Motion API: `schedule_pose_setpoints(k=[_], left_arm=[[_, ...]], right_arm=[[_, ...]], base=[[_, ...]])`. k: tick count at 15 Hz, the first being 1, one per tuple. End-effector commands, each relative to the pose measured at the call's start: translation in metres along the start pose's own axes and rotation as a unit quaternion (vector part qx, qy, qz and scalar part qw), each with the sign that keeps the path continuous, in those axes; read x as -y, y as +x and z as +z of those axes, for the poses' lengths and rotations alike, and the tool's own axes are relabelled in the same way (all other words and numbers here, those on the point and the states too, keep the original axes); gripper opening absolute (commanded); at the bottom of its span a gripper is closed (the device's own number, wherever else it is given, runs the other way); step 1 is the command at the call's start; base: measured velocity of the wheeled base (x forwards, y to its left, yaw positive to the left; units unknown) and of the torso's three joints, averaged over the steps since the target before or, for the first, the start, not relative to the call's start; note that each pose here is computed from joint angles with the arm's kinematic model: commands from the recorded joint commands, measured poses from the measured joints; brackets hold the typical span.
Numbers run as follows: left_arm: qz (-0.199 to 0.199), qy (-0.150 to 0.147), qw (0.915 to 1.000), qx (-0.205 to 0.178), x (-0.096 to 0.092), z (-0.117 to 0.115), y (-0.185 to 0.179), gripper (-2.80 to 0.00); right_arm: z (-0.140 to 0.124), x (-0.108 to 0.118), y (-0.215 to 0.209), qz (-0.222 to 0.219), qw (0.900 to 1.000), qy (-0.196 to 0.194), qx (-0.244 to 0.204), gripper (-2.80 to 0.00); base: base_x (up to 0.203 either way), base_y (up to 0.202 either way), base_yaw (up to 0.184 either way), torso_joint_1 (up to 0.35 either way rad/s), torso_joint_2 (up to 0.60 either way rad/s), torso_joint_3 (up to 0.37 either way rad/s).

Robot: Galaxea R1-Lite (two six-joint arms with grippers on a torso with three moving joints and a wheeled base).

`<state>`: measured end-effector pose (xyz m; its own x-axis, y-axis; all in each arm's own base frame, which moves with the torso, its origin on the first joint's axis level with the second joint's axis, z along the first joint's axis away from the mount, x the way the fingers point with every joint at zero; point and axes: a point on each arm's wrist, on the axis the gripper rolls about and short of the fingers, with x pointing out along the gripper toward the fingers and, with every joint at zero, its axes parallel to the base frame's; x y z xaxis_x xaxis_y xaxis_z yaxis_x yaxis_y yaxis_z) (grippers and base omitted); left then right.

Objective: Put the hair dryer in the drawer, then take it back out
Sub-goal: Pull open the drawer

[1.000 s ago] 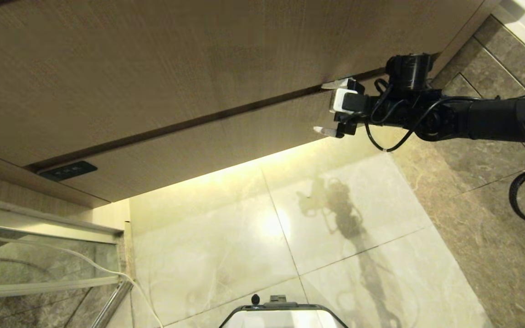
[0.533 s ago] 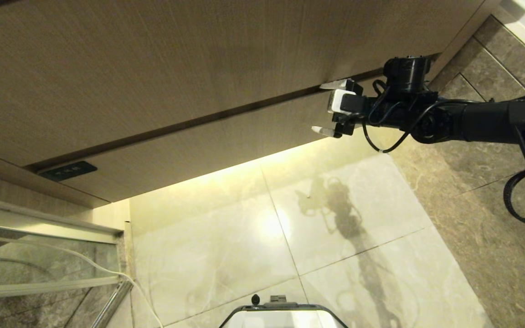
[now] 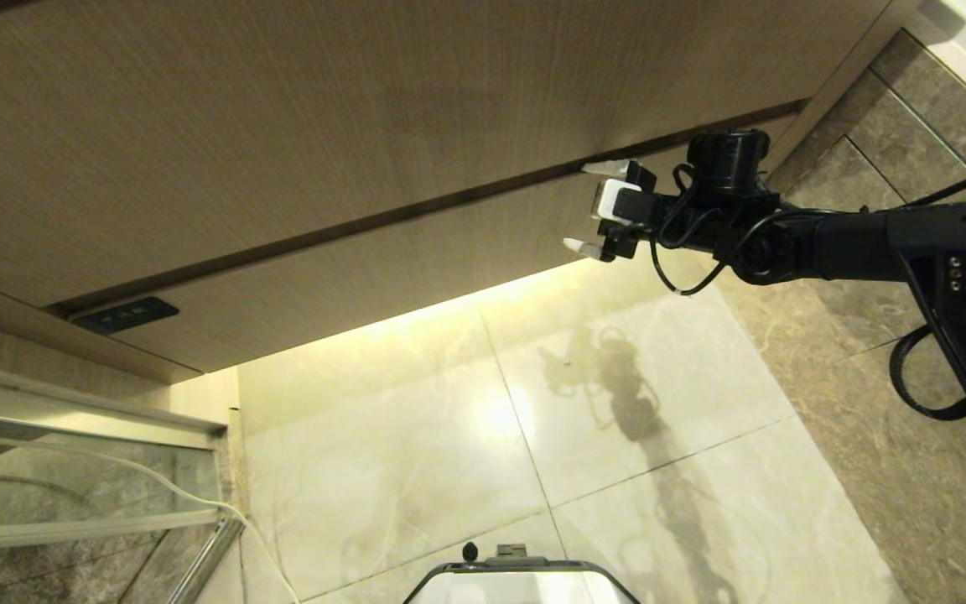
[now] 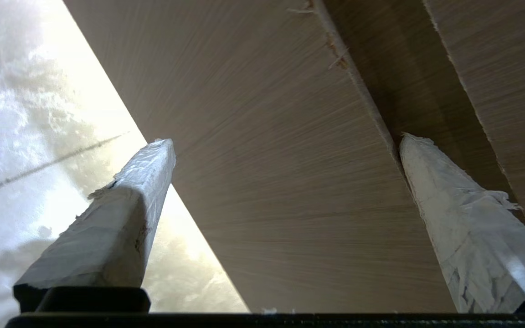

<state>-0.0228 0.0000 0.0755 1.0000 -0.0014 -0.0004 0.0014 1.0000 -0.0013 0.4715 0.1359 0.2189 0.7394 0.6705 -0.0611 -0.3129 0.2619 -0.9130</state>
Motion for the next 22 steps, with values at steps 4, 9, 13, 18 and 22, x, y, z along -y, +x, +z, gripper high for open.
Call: schedule_pose_setpoints(k=[4,9,13,18,22], left_arm=[[-0.001,0.0,1.0,0.0,0.0,0.0,0.0,-2.8],[-0.001,0.0,1.0,0.0,0.0,0.0,0.0,-2.8],[0.0,0.0,1.0,0.0,0.0,0.0,0.0,-2.8],[0.0,0.0,1.0,0.0,0.0,0.0,0.0,-2.8],[0.0,0.0,1.0,-0.001,0.0,0.0,0.0,-2.8]], right_arm=[[-0.01,-0.016,0.006,0.025,0.998,0.058,-0.029,0.0],[-0.003,-0.015,-0.005,0.073,0.985,0.143,-0.055,0.0],[0.001,-0.011,-0.007,0.069,0.981,0.173,-0.057,0.0],[0.006,-0.013,-0.018,0.109,0.967,0.217,-0.083,0.0],[0.008,-0.012,-0.02,0.113,0.964,0.226,-0.086,0.0]], base=[[0.0,0.0,0.0,0.0,0.0,0.0],[0.0,0.0,0.0,0.0,0.0,0.0],[0.0,0.0,0.0,0.0,0.0,0.0],[0.0,0.0,0.0,0.0,0.0,0.0],[0.0,0.0,0.0,0.002,0.01,-0.003]])
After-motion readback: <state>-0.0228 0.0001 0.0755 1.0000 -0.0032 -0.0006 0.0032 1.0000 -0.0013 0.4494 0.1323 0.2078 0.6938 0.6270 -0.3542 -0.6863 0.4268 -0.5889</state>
